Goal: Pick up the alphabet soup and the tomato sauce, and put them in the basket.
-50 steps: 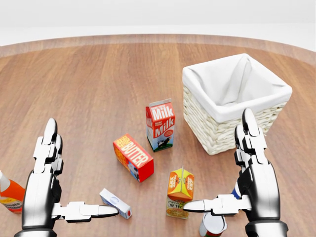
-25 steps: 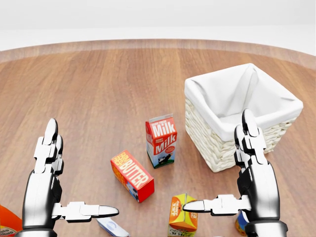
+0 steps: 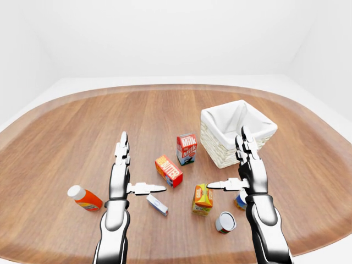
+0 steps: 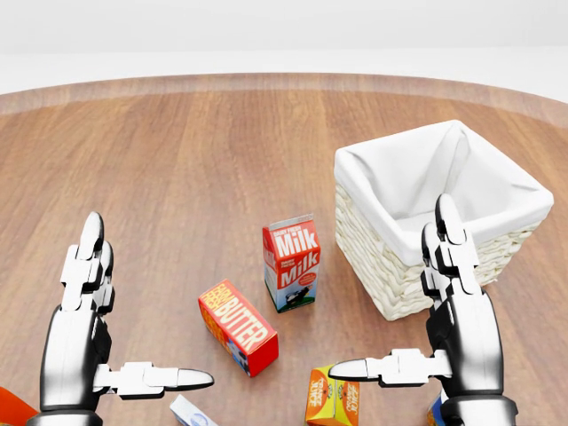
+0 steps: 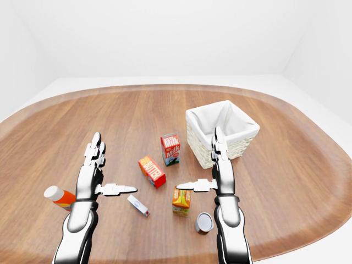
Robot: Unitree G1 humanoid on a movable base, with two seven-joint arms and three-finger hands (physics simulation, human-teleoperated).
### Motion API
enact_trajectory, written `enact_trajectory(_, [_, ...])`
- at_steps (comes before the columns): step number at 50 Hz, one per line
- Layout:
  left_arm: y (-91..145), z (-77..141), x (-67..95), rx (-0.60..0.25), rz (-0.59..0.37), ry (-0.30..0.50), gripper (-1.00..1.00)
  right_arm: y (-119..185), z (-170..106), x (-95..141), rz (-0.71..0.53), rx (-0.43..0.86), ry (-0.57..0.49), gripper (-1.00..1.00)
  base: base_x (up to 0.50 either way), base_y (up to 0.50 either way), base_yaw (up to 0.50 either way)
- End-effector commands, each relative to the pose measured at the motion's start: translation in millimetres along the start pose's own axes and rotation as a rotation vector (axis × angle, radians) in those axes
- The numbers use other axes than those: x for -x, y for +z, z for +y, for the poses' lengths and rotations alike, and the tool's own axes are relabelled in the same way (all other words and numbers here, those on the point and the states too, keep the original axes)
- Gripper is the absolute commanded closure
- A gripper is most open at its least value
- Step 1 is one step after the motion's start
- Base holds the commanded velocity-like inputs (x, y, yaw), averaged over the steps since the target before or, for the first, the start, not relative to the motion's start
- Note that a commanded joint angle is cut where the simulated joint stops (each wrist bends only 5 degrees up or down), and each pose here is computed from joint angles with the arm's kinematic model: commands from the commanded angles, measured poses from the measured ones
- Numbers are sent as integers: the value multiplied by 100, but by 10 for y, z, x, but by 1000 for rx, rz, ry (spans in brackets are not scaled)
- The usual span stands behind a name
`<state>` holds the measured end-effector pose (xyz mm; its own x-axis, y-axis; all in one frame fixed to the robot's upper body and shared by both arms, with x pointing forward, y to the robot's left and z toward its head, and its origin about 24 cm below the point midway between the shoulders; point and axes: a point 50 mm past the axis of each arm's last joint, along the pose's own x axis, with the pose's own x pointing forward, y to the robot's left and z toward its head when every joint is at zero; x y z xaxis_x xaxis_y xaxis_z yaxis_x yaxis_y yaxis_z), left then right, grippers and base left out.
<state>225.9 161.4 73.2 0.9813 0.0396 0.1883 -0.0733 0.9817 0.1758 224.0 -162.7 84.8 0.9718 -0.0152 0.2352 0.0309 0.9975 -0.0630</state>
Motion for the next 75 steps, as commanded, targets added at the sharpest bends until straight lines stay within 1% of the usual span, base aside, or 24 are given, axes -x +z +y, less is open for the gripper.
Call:
enact_trajectory(1, [2,2,-3,1,-1,1,-100,10,5,3,-4,-4,4,-100,0,0,0])
enact_trajectory(25, [-5,7,-5,6,2,5,-100,-18,11,-8,6,-4,8,-100,0,0,0])
enact_trajectory(42, [60,25,-26,21,-28,10,-100,87,-60,0,-36,10,2,-100,0,0,0])
enact_trajectory(44, [63,27,-22,20,-29,10,-100,72,-65,6,-28,36,0,-100,0,0,0])
enact_trajectory(46, [64,27,-19,19,-29,9,-100,62,-88,14,-19,105,-16,-100,0,0,0])
enact_trajectory(48, [68,27,-17,19,-30,9,-100,43,-94,16,-10,145,-15,-100,0,0,0])
enact_trajectory(52, [64,25,-14,18,-28,8,-100,-49,-107,37,36,273,-9,-100,0,0,0])
enact_trajectory(54, [54,22,-12,16,-24,7,-100,-94,-150,48,56,373,-44,-100,0,0,0])
enact_trajectory(55, [48,21,-11,16,-21,7,-100,-99,-159,53,59,391,-50,-100,0,0,0])
enact_trajectory(59, [51,17,-8,13,-22,6,-100,-82,-163,75,59,409,-37,-100,0,0,0])
enact_trajectory(67, [44,15,-9,10,-20,6,-100,-61,-202,110,64,520,-29,-100,0,0,0])
enact_trajectory(75, [44,16,-3,9,-19,5,-100,-34,-212,146,68,569,-9,-100,0,0,0])
